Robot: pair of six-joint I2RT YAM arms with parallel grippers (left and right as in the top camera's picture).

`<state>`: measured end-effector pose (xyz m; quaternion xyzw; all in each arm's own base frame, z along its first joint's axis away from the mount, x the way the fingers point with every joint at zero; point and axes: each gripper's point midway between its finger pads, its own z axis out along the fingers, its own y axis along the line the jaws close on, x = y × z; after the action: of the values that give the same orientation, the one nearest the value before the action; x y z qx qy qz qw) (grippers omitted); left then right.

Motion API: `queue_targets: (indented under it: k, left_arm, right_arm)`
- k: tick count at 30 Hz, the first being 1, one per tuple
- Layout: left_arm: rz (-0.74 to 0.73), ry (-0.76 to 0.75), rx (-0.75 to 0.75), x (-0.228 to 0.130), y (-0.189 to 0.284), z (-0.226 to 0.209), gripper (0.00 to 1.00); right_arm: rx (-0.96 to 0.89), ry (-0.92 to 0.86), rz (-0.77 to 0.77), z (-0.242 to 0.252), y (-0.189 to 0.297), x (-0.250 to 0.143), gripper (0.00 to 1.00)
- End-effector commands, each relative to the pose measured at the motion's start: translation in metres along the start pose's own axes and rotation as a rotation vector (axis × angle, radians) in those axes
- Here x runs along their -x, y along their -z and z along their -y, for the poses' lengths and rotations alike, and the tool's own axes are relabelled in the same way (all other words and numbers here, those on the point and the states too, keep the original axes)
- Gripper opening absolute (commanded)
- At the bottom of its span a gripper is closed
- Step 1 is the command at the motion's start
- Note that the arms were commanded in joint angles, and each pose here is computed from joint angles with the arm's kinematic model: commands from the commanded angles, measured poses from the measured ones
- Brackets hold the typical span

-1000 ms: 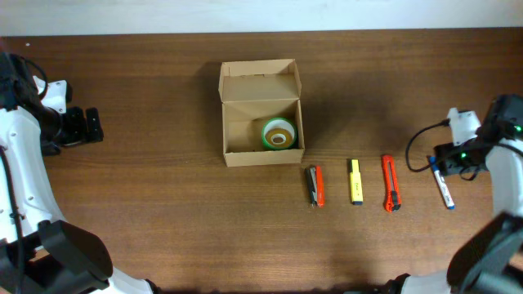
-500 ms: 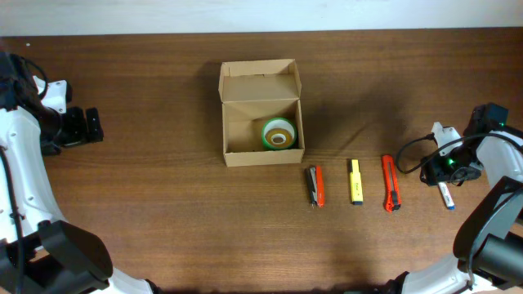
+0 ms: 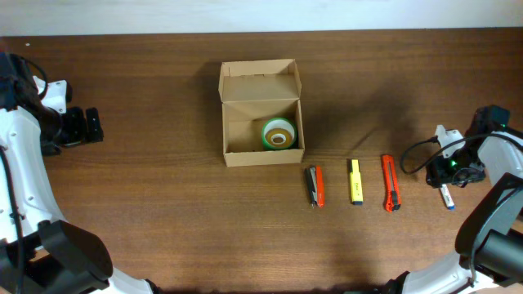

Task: Pack container
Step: 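Move the right gripper down over the blue marker, then grasp the blue marker with the right gripper and lift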

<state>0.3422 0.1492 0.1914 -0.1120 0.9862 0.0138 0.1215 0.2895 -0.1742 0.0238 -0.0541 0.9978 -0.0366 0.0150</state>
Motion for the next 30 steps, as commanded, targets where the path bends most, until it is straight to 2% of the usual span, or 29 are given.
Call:
queue_targets:
  k: [1, 26, 28, 29, 30]
  left_arm:
    - [0.014, -0.015, -0.010, 0.001, 0.003, 0.001, 1.00]
    - [0.014, -0.015, -0.010, 0.001, 0.003, 0.001, 1.00]
    - [0.014, -0.015, -0.010, 0.001, 0.003, 0.001, 1.00]
    - [0.014, -0.014, -0.010, 0.001, 0.003, 0.001, 1.00]
    - [0.014, -0.014, -0.010, 0.001, 0.003, 0.001, 1.00]
  right_arm:
    - [-0.010, -0.019, -0.020, 0.008, -0.004, -0.006, 0.68]
    - [0.024, -0.052, -0.062, 0.008, -0.020, -0.015, 0.67]
    - [0.023, -0.057, -0.060, 0.008, -0.021, -0.014, 0.65]
    - [0.021, -0.056, -0.059, 0.008, -0.021, -0.014, 0.62]
    - [0.021, -0.056, -0.059, 0.008, -0.021, -0.014, 0.55]
